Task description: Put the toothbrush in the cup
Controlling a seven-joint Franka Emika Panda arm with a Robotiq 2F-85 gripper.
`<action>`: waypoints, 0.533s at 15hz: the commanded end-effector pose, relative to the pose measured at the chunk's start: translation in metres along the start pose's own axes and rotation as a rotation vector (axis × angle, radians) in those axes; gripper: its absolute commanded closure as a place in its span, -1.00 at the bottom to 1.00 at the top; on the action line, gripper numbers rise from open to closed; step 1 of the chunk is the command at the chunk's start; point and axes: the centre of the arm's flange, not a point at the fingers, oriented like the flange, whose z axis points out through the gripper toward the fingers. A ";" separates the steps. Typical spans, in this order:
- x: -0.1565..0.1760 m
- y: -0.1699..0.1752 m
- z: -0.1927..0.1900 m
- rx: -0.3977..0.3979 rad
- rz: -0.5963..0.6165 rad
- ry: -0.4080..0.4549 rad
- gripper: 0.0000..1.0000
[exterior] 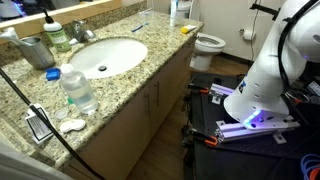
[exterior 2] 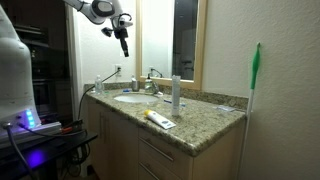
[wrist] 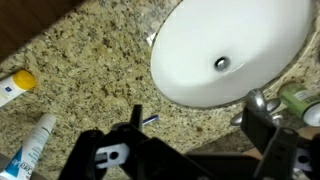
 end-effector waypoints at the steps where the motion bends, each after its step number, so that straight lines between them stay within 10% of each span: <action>1: 0.009 -0.001 0.021 -0.018 0.050 -0.004 -1.00; 5: 0.028 -0.018 0.066 -0.080 0.132 -0.004 -1.00; 8: 0.102 -0.026 0.098 -0.064 0.363 0.058 -1.00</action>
